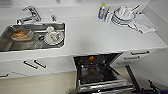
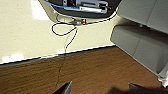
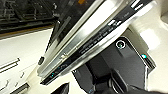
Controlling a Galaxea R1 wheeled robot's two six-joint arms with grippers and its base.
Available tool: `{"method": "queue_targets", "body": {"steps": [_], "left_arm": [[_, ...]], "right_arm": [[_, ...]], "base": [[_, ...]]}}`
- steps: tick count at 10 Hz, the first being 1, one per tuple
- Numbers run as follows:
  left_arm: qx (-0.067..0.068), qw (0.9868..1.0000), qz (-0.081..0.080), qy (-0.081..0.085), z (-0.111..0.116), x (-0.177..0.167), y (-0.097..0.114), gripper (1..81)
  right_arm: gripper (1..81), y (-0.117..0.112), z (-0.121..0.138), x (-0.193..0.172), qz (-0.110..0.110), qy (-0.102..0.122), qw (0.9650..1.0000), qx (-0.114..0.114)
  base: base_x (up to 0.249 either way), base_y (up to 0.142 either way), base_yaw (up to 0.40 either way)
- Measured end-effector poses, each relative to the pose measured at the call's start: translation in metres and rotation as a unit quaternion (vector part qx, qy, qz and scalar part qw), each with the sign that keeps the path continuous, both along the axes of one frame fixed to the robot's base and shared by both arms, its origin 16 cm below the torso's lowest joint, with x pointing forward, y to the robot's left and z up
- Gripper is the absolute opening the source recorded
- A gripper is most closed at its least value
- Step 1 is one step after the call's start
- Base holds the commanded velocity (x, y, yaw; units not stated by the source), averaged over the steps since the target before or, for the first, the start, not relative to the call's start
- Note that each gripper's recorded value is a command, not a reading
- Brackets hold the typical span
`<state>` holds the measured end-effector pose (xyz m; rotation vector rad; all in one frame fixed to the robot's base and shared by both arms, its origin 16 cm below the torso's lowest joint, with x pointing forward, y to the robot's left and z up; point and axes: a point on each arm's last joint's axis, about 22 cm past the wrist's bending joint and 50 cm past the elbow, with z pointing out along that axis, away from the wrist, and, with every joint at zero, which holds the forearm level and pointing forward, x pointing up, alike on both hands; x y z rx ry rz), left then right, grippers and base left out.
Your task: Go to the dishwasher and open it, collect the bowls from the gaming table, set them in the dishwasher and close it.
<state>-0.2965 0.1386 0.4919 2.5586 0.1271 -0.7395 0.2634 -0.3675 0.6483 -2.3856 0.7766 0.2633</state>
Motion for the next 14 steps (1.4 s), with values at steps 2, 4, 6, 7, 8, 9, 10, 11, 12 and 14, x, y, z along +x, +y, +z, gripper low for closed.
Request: {"method": "queue_targets", "body": {"steps": [2, 4, 6, 7, 8, 9, 10, 11, 12, 14], "left_arm": [[0.021, 0.9997, 0.008, 0.003, -0.005, 0.003, 0.02, 81.1], [0.04, 0.9987, 0.031, 0.005, -0.011, 0.012, 0.025, 81.1], [0.05, 0.9979, 0.04, -0.012, -0.026, 0.041, 0.036, 81.1], [0.053, 0.9975, 0.04, -0.025, -0.036, 0.059, 0.042, 81.1], [0.055, 0.997, 0.041, -0.037, -0.045, 0.077, 0.046, 81.1], [0.056, 0.9967, 0.04, -0.044, -0.049, 0.088, 0.048, 81.1], [0.056, 0.9965, 0.04, -0.048, -0.052, 0.094, 0.047, 81.1], [0.056, 0.9962, 0.041, -0.053, -0.056, 0.104, 0.047, 81.1], [0.055, 0.9957, 0.042, -0.061, -0.061, 0.115, 0.046, 81.1], [0.056, 0.9948, 0.041, -0.074, -0.072, 0.136, 0.047, 81.1]], "right_arm": [[81.1, -0.002, -0.006, -0.059, 0.0, 0.052, 0.9986, -0.002], [81.1, -0.014, -0.015, -0.12, -0.002, 0.105, 0.9943, -0.016], [81.1, -0.028, -0.022, -0.159, -0.004, 0.137, 0.9899, -0.035], [81.1, -0.029, -0.024, -0.169, -0.005, 0.144, 0.9888, -0.037], [81.1, -0.027, -0.027, -0.187, -0.006, 0.158, 0.9866, -0.039], [81.1, -0.025, -0.032, -0.197, -0.007, 0.162, 0.986, -0.041], [81.1, -0.024, -0.039, -0.208, -0.012, 0.164, 0.9853, -0.047], [81.1, -0.023, -0.052, -0.222, -0.013, 0.165, 0.9847, -0.056], [81.1, -0.015, -0.065, -0.237, -0.011, 0.166, 0.9844, -0.058], [81.1, 0.005, -0.088, -0.269, -0.007, 0.171, 0.9835, -0.059]], "base": [[0.0, 0.0, 0.0], [0.0, 0.0, 0.0], [0.0, 0.0, 0.0], [0.0, 0.0, 0.0], [0.0, 0.0, 0.0], [0.0, 0.0, 0.0], [0.0, 0.0, 0.0], [0.0, 0.0, 0.0], [0.0, 0.0, 0.0], [0.0, 0.0, 0.0]]}}
